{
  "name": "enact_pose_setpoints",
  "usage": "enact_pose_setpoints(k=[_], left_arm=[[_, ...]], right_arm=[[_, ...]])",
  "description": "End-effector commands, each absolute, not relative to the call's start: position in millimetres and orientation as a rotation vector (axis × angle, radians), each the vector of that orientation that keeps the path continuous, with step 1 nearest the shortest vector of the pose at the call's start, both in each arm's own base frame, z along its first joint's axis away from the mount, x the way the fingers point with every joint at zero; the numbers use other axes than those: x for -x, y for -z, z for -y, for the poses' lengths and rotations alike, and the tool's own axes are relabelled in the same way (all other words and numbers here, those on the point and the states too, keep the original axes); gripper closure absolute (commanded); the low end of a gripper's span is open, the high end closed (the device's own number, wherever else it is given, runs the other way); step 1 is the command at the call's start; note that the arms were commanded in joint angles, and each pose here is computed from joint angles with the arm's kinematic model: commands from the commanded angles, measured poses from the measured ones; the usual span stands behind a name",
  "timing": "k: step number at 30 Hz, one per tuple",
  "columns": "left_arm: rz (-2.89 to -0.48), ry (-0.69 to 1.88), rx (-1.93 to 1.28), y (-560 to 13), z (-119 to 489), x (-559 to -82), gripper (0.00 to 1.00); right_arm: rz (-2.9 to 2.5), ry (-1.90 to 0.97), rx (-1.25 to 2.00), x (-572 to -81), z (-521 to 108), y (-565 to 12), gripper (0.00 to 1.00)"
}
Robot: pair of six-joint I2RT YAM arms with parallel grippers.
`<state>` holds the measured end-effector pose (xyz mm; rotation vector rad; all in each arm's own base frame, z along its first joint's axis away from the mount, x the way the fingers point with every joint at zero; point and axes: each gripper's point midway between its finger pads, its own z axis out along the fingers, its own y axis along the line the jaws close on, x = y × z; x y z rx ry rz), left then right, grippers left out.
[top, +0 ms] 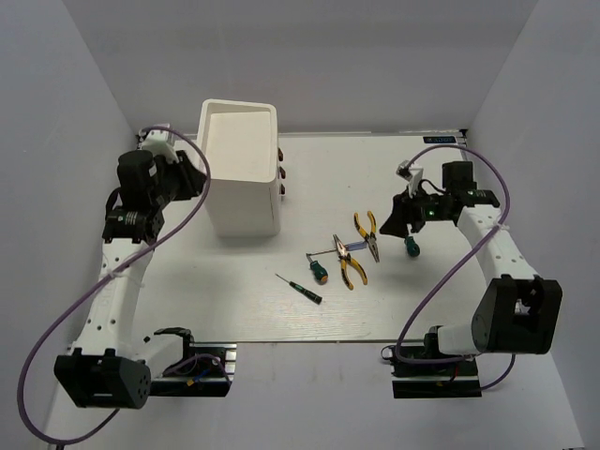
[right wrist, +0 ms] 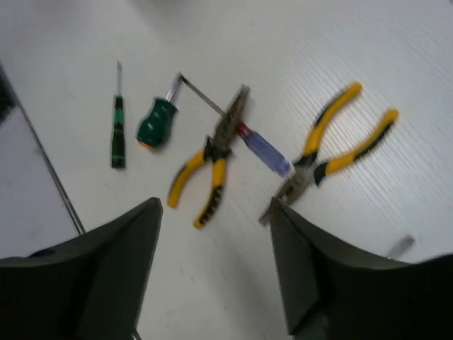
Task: Sort the tools into containers
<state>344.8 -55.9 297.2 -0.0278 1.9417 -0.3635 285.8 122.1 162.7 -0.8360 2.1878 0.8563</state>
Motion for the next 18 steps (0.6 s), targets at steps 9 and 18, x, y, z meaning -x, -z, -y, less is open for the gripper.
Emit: enact_pose_setpoints(k=[9,18], left_arm=[[-1.868,0.338,0.114,-337.2,46.9,-398.2,0.12],[-1.892,0.314,0.104,-341.7,45.6,-443.8,0.12]], right_arm=[[-1.535,-0.982,1.196,-404.6,-249.3,-208.3,0.1],[-1.381,-0.896,1.039,-543.5,-314.7,-233.8,0.21]])
